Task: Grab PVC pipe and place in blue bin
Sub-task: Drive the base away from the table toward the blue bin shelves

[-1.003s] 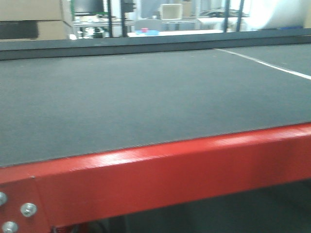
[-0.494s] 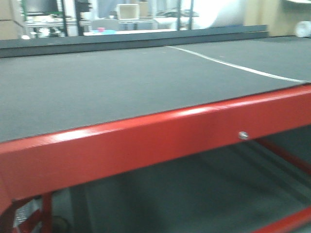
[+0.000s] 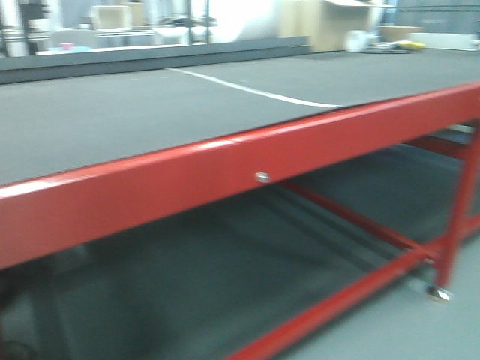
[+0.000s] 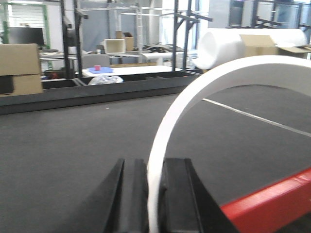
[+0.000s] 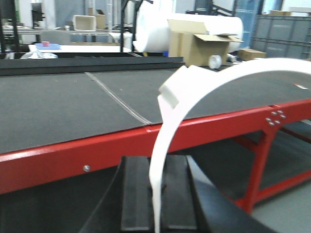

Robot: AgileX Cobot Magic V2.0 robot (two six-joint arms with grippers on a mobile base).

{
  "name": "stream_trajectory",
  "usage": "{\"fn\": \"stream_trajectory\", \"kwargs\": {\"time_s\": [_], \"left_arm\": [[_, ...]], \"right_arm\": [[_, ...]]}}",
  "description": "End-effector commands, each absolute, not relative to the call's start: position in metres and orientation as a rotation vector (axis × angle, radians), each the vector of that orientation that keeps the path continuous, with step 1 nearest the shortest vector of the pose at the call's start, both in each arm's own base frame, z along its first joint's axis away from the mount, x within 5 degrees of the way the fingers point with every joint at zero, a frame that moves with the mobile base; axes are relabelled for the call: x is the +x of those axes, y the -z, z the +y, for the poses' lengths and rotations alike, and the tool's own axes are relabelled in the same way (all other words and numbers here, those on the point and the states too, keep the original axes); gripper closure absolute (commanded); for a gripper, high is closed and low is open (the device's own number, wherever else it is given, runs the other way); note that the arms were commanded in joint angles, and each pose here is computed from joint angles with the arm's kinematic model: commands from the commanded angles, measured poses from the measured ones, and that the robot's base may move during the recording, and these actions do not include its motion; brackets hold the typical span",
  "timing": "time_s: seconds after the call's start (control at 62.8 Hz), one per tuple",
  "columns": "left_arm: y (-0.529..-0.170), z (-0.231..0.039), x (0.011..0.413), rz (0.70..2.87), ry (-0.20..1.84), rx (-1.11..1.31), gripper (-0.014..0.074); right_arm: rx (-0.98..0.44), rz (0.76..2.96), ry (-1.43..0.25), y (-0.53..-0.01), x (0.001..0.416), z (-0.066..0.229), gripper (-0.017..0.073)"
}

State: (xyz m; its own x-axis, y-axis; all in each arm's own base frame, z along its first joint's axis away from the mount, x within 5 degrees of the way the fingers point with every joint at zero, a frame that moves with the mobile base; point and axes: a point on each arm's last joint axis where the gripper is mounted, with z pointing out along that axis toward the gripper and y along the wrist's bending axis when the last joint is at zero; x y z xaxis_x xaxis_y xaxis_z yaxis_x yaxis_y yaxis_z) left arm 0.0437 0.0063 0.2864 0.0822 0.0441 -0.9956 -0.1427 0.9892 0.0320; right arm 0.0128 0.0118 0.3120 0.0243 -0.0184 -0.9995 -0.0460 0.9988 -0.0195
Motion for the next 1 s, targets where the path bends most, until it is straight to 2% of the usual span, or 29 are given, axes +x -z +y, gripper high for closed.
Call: {"fn": "stream_trajectory", "kwargs": {"time_s": [0.0, 0.987], "left_arm": [[-0.2886, 0.0062, 0.0430, 1.453, -0.143, -0.078, 0.0704], [-0.2886, 0.0062, 0.0430, 1.453, -0.143, -0.078, 0.0704]], "right_arm": [[-0.045, 1.515, -0.012, -0.3142, 0.0126, 0.0111, 0.0727], [-0.045, 1.515, -0.012, -0.3142, 0.0126, 0.0111, 0.0727]]}}
